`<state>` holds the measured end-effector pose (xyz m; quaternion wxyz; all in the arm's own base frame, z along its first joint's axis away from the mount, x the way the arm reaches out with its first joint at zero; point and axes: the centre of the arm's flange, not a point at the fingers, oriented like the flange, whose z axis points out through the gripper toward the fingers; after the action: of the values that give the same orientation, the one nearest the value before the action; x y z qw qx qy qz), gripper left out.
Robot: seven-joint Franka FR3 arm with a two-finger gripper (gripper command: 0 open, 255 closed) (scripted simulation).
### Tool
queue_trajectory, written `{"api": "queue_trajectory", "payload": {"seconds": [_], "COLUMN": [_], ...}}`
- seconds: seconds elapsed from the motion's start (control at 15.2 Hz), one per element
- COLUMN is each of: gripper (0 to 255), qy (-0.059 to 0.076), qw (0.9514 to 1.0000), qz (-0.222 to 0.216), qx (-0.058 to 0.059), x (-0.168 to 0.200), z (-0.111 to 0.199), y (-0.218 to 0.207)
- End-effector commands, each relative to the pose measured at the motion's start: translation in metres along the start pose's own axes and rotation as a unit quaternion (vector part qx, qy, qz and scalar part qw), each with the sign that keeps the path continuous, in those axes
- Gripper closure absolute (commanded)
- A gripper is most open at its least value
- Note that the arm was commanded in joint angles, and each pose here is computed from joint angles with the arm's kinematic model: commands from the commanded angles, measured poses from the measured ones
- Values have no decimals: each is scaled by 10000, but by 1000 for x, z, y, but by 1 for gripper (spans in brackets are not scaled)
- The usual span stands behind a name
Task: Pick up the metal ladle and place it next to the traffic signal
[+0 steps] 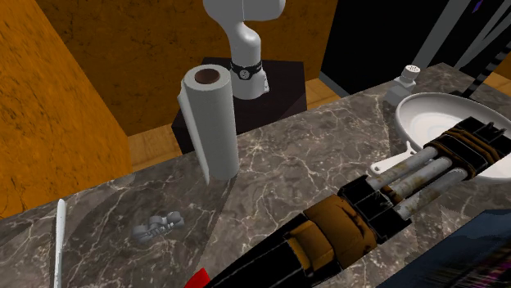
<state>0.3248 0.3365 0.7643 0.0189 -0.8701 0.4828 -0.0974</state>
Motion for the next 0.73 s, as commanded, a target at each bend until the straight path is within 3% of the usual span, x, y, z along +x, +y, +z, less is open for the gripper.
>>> {"api": "queue_trajectory", "payload": {"seconds": [0.0,0.66], "gripper": [255,255], "qy": [-1,-1], "qw": [10000,10000], "qz": [9,9], "qx": [-2,-2], "x": [-27,-154], "z": [-3,-26], "y": [5,30]}}
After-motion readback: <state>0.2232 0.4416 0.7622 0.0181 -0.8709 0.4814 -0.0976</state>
